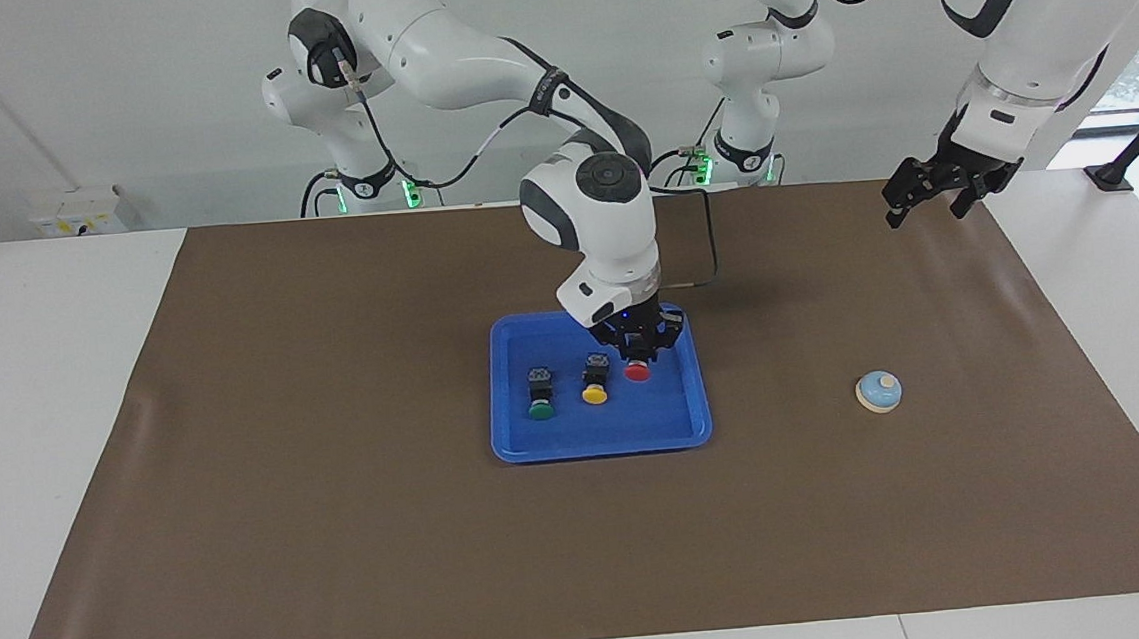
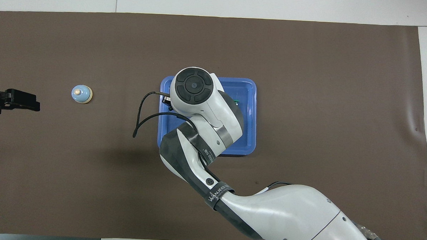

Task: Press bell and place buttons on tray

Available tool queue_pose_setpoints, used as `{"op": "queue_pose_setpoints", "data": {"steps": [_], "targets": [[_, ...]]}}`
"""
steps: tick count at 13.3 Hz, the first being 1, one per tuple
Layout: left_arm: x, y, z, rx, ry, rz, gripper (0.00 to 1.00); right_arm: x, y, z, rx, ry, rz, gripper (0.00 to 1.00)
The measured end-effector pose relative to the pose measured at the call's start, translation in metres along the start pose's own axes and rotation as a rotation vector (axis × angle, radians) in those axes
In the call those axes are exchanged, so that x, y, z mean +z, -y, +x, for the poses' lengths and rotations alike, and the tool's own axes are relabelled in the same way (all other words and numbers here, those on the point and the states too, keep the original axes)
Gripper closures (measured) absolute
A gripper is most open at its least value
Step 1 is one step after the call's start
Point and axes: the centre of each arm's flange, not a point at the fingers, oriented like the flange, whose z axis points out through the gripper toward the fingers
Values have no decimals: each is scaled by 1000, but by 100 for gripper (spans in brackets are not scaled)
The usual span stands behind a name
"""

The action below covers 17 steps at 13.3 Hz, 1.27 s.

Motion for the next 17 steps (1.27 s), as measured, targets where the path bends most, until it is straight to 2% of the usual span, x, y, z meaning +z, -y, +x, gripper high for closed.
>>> {"op": "queue_pose_setpoints", "data": {"steps": [6,10,11,15,16,17], "targets": [[0,0,0,0,0,0,0,58,-2,-27,-31,19,-17,56],[0,0,0,0,0,0,0,74,0,-52,-61,21,-16,56],[0,0,0,0,0,0,0,74,0,-55,-65,20,-16,49],[0,0,0,0,0,0,0,66,-1,-55,-54,17,-16,5],[0,0,0,0,0,0,0,59,-1,-53,-43,20,-25,0],[0,0,0,0,0,0,0,49,-3,-47,-27,25,-39,0]]}}
